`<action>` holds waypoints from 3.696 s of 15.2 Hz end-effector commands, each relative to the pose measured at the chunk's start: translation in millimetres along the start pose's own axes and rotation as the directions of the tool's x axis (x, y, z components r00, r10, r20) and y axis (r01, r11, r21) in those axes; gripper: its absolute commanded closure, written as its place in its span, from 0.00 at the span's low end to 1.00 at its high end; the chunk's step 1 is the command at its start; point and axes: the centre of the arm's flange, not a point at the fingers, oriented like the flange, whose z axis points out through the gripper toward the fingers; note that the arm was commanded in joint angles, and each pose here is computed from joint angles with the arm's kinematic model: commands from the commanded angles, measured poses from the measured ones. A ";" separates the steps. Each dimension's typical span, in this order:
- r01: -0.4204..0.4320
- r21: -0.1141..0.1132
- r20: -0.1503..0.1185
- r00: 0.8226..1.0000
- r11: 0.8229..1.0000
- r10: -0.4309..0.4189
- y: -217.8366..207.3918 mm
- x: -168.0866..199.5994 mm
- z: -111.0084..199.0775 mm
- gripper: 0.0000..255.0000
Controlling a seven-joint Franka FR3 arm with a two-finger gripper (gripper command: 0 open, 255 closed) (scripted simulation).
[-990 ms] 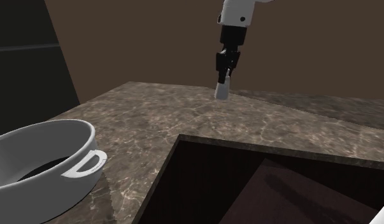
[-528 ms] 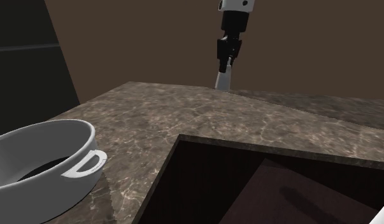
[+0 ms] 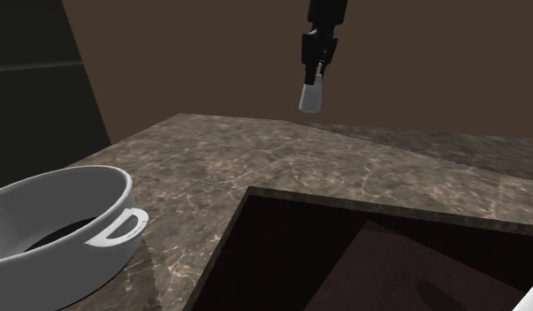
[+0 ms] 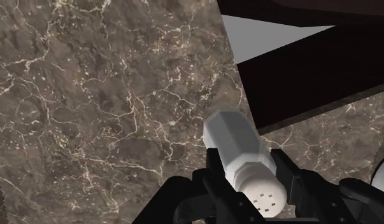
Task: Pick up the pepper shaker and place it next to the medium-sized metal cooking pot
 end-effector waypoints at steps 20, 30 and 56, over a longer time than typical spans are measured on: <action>0.000 0.000 0.000 1.000 1.000 0.000 -269.4 32.5 12.3 1.00; 0.000 0.000 0.000 1.000 1.000 0.000 -400.4 47.5 19.2 1.00; 0.000 0.000 0.000 1.000 1.000 0.000 -609.0 67.1 82.9 1.00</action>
